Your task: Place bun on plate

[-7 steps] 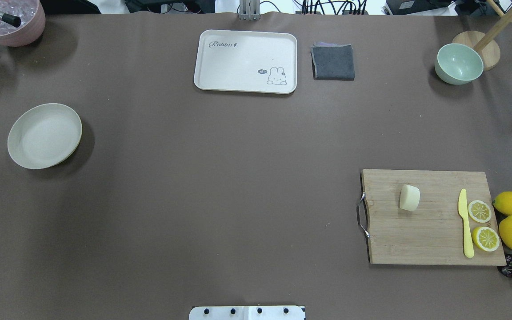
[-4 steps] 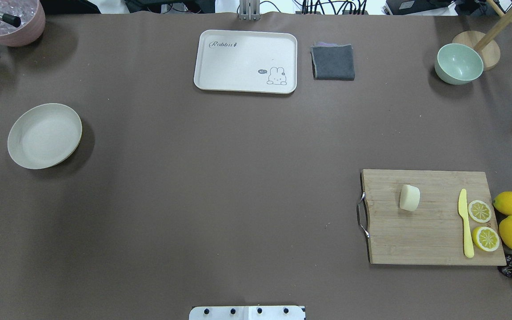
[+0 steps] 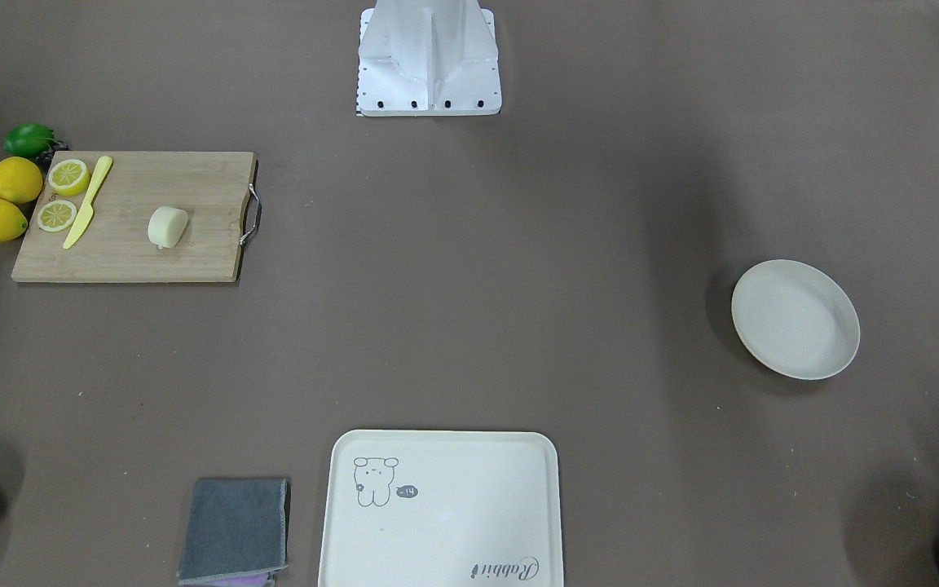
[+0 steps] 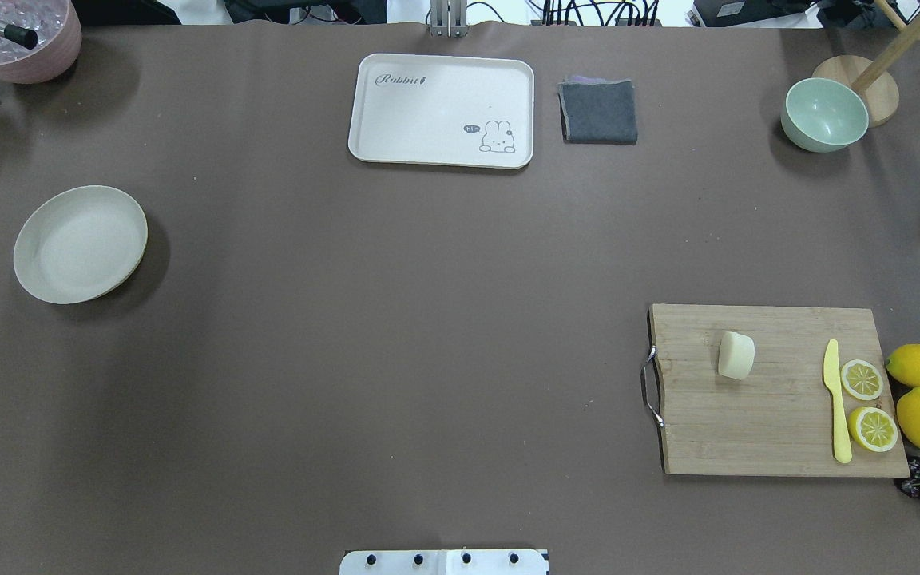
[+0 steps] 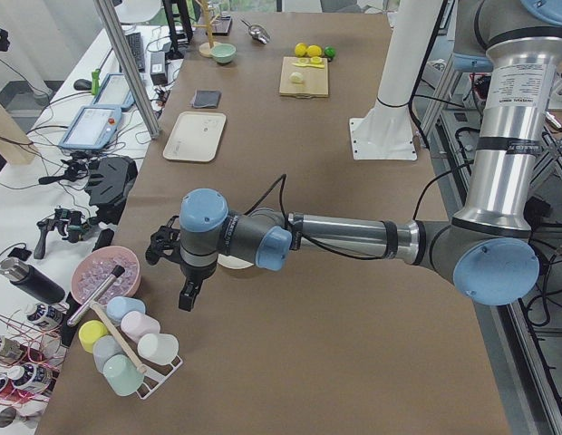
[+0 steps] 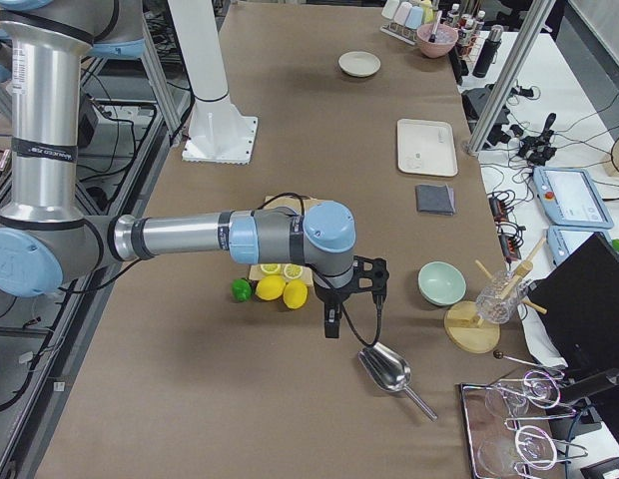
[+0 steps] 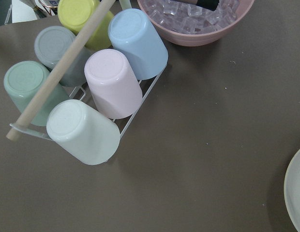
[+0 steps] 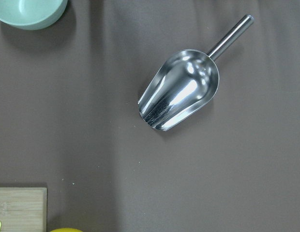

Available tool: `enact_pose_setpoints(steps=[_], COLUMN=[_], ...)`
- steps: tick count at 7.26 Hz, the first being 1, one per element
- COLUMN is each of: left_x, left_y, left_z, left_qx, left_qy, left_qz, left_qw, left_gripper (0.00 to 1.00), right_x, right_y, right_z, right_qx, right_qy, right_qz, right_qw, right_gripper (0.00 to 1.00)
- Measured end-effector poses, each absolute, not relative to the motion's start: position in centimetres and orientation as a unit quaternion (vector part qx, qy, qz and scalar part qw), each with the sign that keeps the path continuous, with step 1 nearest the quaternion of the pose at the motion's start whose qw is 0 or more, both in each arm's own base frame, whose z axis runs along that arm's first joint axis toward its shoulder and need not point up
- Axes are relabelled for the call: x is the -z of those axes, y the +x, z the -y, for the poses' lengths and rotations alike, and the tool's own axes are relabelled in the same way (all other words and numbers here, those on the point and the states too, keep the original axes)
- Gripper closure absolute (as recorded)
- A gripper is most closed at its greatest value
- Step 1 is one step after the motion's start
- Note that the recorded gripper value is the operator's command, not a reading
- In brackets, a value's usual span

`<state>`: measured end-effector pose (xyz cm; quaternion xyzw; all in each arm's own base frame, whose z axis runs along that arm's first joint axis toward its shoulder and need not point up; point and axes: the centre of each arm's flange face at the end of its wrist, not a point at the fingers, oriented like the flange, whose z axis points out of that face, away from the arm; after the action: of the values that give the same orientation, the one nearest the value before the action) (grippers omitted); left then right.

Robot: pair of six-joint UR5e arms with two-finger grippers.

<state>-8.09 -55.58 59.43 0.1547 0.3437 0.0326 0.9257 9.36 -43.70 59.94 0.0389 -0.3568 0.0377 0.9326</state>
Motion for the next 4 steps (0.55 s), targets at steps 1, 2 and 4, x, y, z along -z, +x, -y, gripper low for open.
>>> enact_pose_setpoints(steps=[1,2,4], left_x=[-59.2,-59.16,-59.18], left_y=[-8.07,-8.05,-8.07], left_z=[55.77,55.74,55.4], left_qx=[-0.033,-0.033,-0.033], left_qy=[0.156,0.155,0.156], left_qz=[-0.343,-0.344,-0.346], left_qw=[0.926,0.926,0.925], left_gripper=[0.02,0.02,0.02], right_x=[-59.88,-59.79,-59.72], right_y=[9.36,9.36,9.36], right_z=[43.72,43.74,43.74], right_qx=[-0.038,-0.038,-0.037], right_qy=[0.04,0.04,0.041], right_qz=[0.357,0.357,0.357], right_qw=[0.933,0.933,0.933], right_gripper=[0.0,0.0,0.0])
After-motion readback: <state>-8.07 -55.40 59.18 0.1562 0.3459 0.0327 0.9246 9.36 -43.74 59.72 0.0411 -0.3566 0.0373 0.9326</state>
